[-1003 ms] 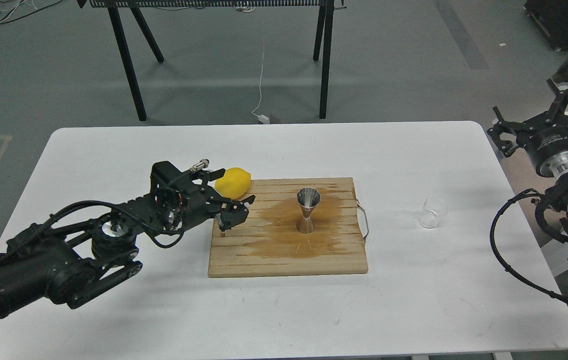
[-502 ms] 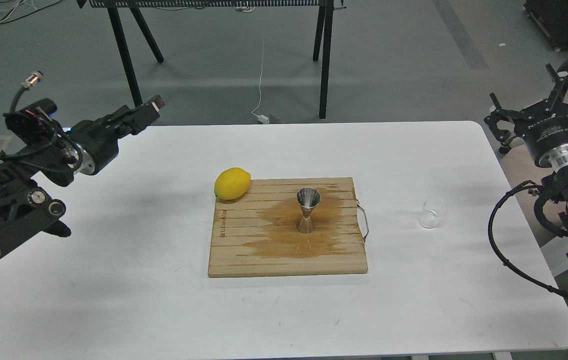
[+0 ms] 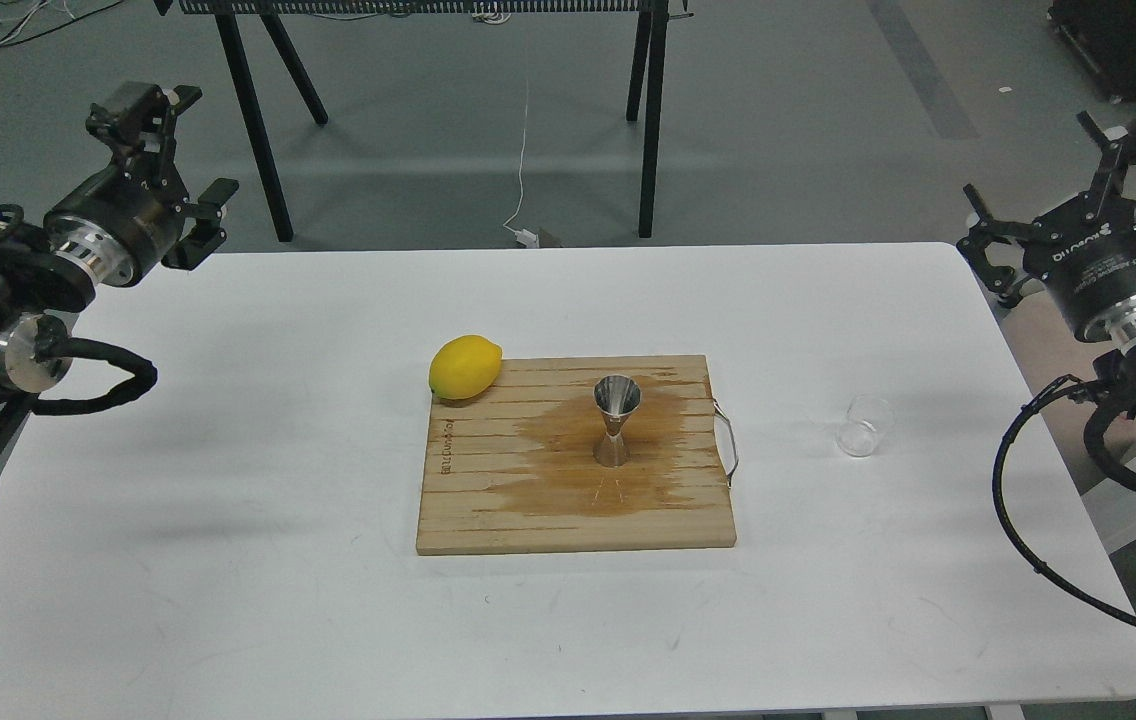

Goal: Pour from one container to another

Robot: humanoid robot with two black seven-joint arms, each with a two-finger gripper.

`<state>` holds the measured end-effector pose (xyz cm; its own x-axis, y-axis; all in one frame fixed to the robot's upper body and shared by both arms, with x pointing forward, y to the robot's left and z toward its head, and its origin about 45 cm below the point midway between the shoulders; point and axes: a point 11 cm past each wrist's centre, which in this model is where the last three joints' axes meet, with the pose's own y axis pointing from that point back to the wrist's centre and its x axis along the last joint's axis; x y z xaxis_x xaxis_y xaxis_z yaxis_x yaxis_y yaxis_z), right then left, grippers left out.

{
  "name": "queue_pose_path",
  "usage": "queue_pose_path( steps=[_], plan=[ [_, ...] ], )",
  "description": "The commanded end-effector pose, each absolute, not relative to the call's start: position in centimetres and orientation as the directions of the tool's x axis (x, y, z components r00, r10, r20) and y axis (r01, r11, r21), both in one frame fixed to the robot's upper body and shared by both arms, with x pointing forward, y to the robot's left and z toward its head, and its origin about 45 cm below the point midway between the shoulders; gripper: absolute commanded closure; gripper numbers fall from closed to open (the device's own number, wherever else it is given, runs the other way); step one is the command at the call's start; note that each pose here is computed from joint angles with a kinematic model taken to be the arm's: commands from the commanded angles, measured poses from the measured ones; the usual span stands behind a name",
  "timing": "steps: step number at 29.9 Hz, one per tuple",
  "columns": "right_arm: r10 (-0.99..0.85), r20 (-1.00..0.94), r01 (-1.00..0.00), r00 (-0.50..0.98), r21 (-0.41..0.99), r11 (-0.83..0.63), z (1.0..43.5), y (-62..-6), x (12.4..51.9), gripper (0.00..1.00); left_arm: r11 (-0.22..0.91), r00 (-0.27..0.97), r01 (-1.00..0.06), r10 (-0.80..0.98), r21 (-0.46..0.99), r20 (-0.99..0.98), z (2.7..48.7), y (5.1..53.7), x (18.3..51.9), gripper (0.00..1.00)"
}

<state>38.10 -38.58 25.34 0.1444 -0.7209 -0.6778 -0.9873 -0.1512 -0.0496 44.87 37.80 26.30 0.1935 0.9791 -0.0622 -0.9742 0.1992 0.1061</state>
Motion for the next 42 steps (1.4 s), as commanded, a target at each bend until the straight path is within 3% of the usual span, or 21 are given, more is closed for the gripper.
queue_pose_path(
  steps=[1,10,20,23,30,42],
  plan=[
    [-0.708,-0.699,-0.993,0.098,-0.019,-0.118,24.5,-38.9,34.2,0.01,0.173,0.165,-0.978,0.984,0.115,-0.071,25.8,38.9,45.0,0.02],
    [-0.475,-0.861,-0.981,-0.181,0.191,0.027,17.6,-39.4,28.3,0.01,0.197,0.190,-0.975,0.979,0.107,-0.075,26.2,38.4,45.1,0.01],
    [-0.154,-0.958,-0.968,-0.244,0.230,0.102,13.2,-34.9,26.6,0.01,0.197,0.190,-0.975,0.979,0.099,-0.080,26.4,38.4,45.2,0.01],
    [-0.102,-0.945,-0.946,-0.311,0.297,0.133,11.0,-34.4,26.2,0.01,0.195,0.187,-0.976,0.979,0.099,-0.078,26.5,38.5,45.2,0.01],
    [-0.082,-0.906,-0.906,-0.416,0.405,0.124,7.9,-33.3,27.0,0.01,0.182,0.175,-0.979,0.981,0.093,-0.077,26.7,38.7,45.3,0.01],
    [-0.096,-0.873,-0.878,-0.478,0.472,0.078,5.9,-31.1,29.8,0.01,0.146,0.142,-0.987,0.988,0.070,-0.067,27.8,38.7,46.0,0.01]
  ],
)
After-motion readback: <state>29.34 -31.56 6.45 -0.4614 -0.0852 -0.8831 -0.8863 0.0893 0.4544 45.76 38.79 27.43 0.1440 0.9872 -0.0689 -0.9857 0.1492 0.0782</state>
